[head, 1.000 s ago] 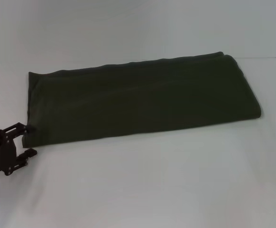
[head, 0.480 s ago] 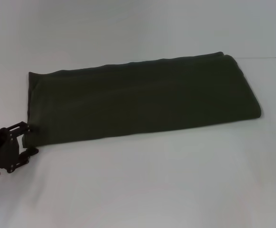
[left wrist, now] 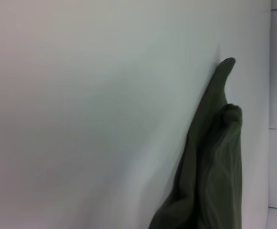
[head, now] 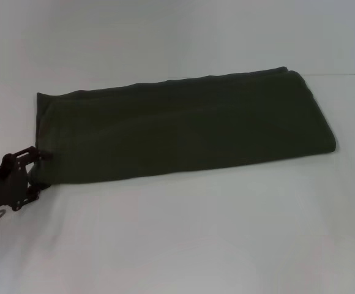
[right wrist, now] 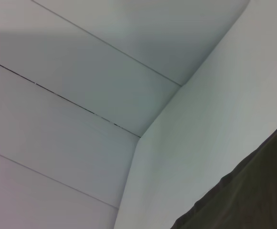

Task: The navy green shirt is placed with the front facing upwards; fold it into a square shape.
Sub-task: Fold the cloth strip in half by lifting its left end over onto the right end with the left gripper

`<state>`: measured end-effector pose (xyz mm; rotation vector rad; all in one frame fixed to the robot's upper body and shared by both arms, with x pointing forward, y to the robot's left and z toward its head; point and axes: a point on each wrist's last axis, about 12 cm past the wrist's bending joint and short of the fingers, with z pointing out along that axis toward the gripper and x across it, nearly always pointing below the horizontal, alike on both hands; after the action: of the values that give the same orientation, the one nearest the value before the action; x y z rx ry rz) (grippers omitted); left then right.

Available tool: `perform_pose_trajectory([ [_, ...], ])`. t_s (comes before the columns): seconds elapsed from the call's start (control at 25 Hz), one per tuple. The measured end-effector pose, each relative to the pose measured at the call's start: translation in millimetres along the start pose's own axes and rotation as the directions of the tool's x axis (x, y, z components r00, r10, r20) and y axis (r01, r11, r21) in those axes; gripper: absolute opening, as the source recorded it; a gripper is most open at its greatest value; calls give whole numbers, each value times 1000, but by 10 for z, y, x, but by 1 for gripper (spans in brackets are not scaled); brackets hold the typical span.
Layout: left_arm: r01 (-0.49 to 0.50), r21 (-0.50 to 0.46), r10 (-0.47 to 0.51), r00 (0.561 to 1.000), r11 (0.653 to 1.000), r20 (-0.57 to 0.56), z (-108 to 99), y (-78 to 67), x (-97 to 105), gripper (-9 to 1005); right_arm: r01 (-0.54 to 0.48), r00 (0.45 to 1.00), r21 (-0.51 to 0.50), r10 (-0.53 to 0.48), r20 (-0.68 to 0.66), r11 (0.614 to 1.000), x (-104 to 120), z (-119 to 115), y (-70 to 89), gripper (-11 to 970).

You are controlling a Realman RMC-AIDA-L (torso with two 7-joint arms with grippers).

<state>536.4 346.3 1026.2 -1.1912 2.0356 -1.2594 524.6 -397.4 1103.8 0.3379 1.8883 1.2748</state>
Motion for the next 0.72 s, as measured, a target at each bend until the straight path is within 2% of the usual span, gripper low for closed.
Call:
perform_pose_trajectory([
  [0.36,-43,15,43,999,999,-2,128,-111,37,704,-1,1000,-4,1,0,1000,5,2,3,911],
  [0.48,-66,52,67,998,996,-16,158,-184,68,705,-2,1000,-5,2,0,1000,7,4,4,911],
  [0.56,-89,102,92,996,991,-22,134,-264,64,700,-2,1000,-5,2,0,1000,5,6,6,911],
  [0.72,-99,122,101,995,988,-14,69,-259,49,691,-3,1000,-7,3,6,1000,-2,4,7,912],
])
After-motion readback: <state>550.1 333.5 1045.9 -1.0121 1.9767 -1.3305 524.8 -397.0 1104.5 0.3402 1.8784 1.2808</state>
